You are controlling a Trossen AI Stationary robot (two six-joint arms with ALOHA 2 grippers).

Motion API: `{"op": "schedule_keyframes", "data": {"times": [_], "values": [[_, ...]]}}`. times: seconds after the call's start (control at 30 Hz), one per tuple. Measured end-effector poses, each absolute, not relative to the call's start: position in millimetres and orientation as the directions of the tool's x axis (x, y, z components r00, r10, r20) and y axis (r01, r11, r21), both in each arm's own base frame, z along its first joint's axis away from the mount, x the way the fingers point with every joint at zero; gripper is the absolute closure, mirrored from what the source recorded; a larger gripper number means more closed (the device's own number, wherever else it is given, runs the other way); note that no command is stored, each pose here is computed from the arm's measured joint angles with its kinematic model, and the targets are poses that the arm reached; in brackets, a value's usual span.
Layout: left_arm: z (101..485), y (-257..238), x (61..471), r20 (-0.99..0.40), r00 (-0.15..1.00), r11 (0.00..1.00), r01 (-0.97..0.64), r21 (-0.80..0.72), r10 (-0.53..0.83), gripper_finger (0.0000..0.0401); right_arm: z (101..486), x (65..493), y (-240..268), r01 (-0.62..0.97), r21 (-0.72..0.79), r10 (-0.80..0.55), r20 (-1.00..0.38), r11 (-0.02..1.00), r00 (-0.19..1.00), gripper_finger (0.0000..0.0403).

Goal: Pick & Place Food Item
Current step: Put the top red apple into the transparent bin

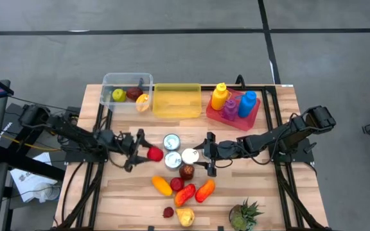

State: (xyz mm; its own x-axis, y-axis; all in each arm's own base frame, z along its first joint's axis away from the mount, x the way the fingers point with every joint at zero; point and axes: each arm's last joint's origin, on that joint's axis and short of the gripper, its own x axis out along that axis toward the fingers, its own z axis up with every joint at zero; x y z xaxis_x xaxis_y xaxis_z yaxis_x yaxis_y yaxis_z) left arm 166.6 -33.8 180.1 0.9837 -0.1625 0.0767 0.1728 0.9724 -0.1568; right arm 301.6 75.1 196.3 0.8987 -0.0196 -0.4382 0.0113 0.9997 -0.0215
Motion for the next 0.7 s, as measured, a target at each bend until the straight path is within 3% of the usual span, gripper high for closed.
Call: {"op": "schedule_keyframes", "data": {"times": [0.17,0.33,0.53,0.7], "values": [[185.9,-8.1,168.1,0.091,0.991,0.989,-0.084,-0.119,0.095,0.0164,196.3,301.6,75.1,0.011,-0.021,-0.019,-0.438,1.000,0.899,0.0117],[203.1,25.9,171.3,0.100,0.939,0.942,-0.319,-0.105,0.330,0.0166,196.4,301.7,75.1,0.011,-0.022,-0.020,-0.437,1.000,0.899,0.0117],[224.9,70.1,170.1,-0.008,0.766,0.766,-0.643,-0.011,0.643,0.0166,196.3,301.6,75.1,0.011,-0.021,-0.019,-0.438,1.000,0.899,0.0117],[240.7,100.3,162.7,-0.150,0.564,0.580,-0.809,0.098,0.812,0.0166,196.3,301.6,75.1,0.011,-0.022,-0.019,-0.438,1.000,0.899,0.0117]]}}
